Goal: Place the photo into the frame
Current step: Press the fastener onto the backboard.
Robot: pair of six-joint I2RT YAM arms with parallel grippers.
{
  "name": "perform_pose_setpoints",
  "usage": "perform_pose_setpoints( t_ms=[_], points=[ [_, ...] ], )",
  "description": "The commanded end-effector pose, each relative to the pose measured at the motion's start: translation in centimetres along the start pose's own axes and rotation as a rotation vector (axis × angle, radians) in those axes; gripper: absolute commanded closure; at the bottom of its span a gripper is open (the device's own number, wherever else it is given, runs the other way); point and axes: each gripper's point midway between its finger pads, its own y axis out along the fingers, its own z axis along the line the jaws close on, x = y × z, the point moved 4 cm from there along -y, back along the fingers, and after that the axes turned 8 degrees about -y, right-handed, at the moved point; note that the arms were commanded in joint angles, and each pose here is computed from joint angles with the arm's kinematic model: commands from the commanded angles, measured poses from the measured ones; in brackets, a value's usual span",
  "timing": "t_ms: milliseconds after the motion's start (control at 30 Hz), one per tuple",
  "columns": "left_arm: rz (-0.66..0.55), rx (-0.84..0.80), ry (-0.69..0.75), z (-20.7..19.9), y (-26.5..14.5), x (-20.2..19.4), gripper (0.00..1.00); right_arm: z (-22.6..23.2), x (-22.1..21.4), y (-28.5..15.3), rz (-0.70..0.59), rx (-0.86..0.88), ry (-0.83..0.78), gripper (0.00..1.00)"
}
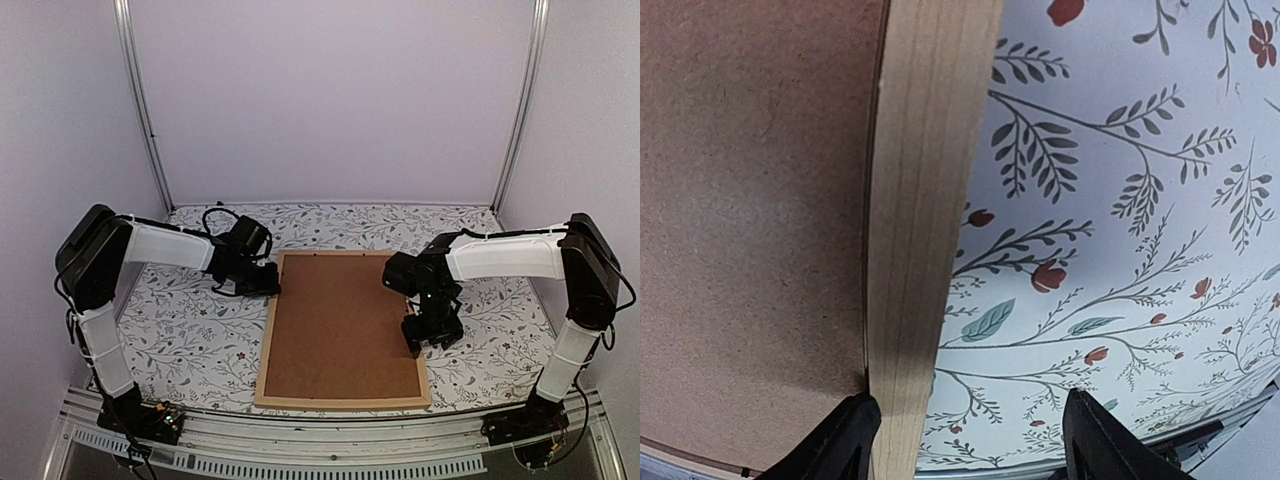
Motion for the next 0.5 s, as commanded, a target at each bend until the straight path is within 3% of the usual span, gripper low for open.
perform_pose_setpoints(
  t_ms=[0,467],
  points=[
    [0.117,0.059,0.053,1.7,1.2,-3.5,1.0,-0.4,-0.2,0.8,0.031,-0.064,0.005,0.32],
    [0.12,0.064,0.054,1.8,1.2,-3.5,1.0,0.1,-0.6,2.2,0.064,-0.076,-0.009,0.33]
  ],
)
